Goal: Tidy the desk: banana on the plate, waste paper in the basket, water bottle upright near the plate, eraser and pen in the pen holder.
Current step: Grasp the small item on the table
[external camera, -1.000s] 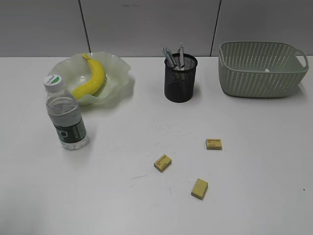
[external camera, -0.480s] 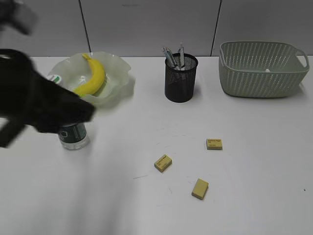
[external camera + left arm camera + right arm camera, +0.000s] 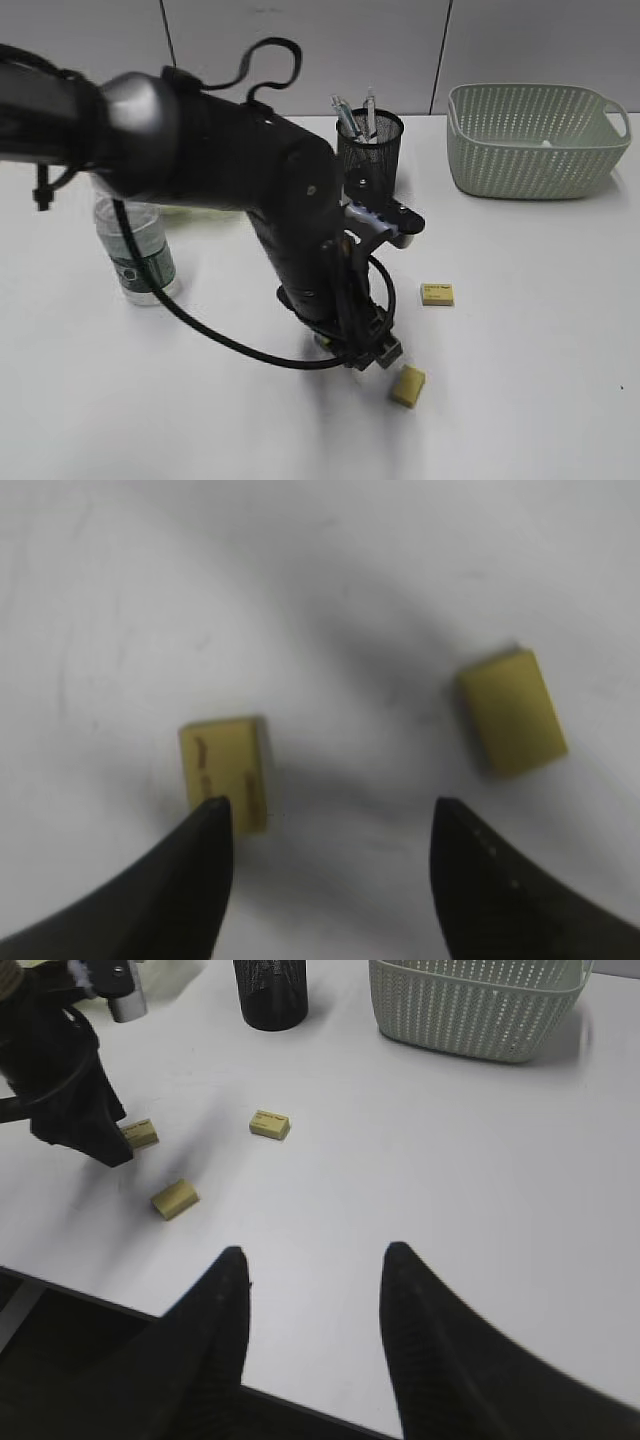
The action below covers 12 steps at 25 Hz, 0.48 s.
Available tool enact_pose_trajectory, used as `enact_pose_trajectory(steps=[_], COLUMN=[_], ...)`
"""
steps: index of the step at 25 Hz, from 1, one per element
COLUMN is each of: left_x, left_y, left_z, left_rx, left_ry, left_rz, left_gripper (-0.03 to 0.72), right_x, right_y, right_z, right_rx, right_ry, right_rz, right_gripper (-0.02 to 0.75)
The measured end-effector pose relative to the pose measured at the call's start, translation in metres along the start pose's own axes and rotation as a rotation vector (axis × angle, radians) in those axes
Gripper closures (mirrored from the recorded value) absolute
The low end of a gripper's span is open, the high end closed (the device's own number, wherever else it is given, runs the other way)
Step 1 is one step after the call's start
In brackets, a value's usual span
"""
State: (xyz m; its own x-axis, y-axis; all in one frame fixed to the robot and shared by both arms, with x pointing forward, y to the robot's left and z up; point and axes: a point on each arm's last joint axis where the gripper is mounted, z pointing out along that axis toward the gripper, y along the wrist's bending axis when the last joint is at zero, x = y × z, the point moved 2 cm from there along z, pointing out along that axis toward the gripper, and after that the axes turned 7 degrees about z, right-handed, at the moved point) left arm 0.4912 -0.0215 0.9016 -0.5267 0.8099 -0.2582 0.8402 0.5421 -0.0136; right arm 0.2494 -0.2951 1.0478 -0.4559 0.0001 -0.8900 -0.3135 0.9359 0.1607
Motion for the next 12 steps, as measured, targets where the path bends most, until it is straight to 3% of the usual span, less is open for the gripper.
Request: enact_pose_trajectory(steps=[8, 12], left_x=[-0.017, -0.013], left_y=[0.014, 0.016], left_z=[0.025, 0.035], left_rx=[-0.091, -0.100], left_ry=[0.043, 0.079], left_rz=[-0.005, 0.002], left_gripper=[0.223, 0.300], right_x=[0.000, 0.000], right_y=[0.000, 0.000], right_z=[0.000, 0.000], right_rx=[0.000, 0.000], right_ry=[0.000, 0.000], right_rz=[0.000, 0.000], right_gripper=[0.390, 0.390])
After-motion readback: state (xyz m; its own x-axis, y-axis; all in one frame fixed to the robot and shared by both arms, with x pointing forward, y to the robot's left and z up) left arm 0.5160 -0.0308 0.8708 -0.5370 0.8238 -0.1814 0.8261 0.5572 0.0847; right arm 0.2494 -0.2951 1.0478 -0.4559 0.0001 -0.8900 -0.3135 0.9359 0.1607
